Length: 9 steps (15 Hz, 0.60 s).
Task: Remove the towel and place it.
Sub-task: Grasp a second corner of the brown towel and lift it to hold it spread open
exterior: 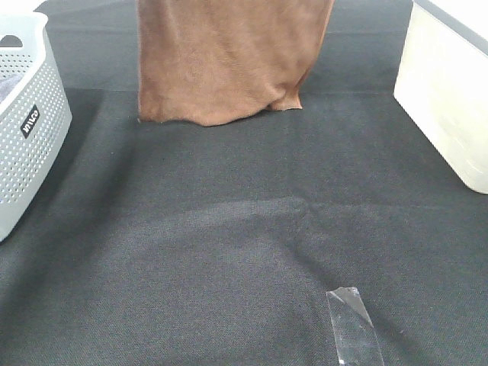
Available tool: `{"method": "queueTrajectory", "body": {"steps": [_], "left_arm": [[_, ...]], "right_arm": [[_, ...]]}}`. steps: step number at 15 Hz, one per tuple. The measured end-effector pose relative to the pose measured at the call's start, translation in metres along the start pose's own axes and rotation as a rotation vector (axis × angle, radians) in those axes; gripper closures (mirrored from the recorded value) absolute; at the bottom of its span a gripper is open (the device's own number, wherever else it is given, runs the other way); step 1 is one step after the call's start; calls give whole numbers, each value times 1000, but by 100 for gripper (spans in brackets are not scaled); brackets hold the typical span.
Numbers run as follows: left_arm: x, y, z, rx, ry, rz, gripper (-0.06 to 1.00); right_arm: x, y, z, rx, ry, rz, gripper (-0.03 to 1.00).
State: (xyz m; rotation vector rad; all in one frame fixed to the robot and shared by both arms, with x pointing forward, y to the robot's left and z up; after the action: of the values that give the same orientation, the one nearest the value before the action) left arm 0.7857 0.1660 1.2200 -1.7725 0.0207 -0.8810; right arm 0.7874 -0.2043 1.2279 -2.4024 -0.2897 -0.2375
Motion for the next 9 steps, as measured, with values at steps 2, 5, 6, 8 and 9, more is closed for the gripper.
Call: {"method": "queueTrajectory", "body": {"steps": [2,5,6,8,9], "left_arm": [[-1,7,-3,-43,30,67,94],[-5,23,-9,-110,106,218,94],[-8,31,-12,-116,132,295,94],[-15,41,-18,-193,161,447,94],[-26,41,-16,-318,219,546,94]], "right_arm": [[-1,8,3,15,-51,68,97],[-10,19,3,29,-149,203,97],[-15,19,0,30,-182,250,97],[-26,18,-7,32,-235,328,97],[-41,16,-13,17,-314,404,97]]}}
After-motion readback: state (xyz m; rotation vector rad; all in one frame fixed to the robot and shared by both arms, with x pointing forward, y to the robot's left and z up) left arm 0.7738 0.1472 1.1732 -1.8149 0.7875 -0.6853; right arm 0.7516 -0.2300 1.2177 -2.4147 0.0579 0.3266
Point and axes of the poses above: a point on each arm's last joint axis where the gripper is mounted, x pointing out along that axis toward the gripper, z along the wrist's bending axis when the last joint is at zero, y = z × x, the point moved 3 cm from there along x, pointing out along that axis toward the gripper, and after that the axes turned 2 degrees about -x, right-handed, at the moved point
